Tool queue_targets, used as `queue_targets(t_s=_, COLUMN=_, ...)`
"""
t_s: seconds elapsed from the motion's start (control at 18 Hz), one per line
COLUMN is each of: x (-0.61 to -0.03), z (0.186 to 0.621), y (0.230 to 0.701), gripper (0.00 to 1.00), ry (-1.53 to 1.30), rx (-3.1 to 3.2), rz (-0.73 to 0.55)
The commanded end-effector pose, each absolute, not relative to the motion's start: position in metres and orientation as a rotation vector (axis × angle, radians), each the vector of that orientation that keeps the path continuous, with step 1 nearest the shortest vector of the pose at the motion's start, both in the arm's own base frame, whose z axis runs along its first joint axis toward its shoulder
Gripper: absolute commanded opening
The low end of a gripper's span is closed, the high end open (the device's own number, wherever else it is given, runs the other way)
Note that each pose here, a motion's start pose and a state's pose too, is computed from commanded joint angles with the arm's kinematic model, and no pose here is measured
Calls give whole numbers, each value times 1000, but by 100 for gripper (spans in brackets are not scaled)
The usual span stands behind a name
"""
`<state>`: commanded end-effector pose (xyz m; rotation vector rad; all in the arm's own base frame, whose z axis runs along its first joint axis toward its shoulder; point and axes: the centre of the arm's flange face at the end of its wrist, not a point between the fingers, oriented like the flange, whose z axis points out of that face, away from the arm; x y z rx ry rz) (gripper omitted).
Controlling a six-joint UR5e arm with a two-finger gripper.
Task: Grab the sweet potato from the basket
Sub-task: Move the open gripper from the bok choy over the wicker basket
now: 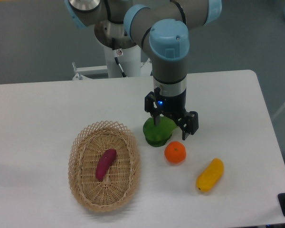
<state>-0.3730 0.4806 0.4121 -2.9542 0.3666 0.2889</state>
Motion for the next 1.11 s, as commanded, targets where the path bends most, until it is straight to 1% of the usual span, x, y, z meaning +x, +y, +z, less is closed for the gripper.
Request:
queue_targets(t_s=0.33, x=-371, z=408, y=480, gripper=100, ry=329, rx=-2958, rz=269)
queue_targets(t_s=0.67, x=-365, z=401, y=488, gripper=100, ry=65, rx=-2930, rz=192)
queue_targets(t_s=0.94, x=-332, z=375, y=506, gripper=100, ry=4, rx=-2932, rz=112)
queue_targets(t_s=1.0, x=-321, z=363, y=510, gripper=100, ry=-24, rx=-2938, rz=80)
queue_targets(t_s=1.11, x=-305, z=346, y=520, gripper=100, ry=-44, rx=-2932, rz=74)
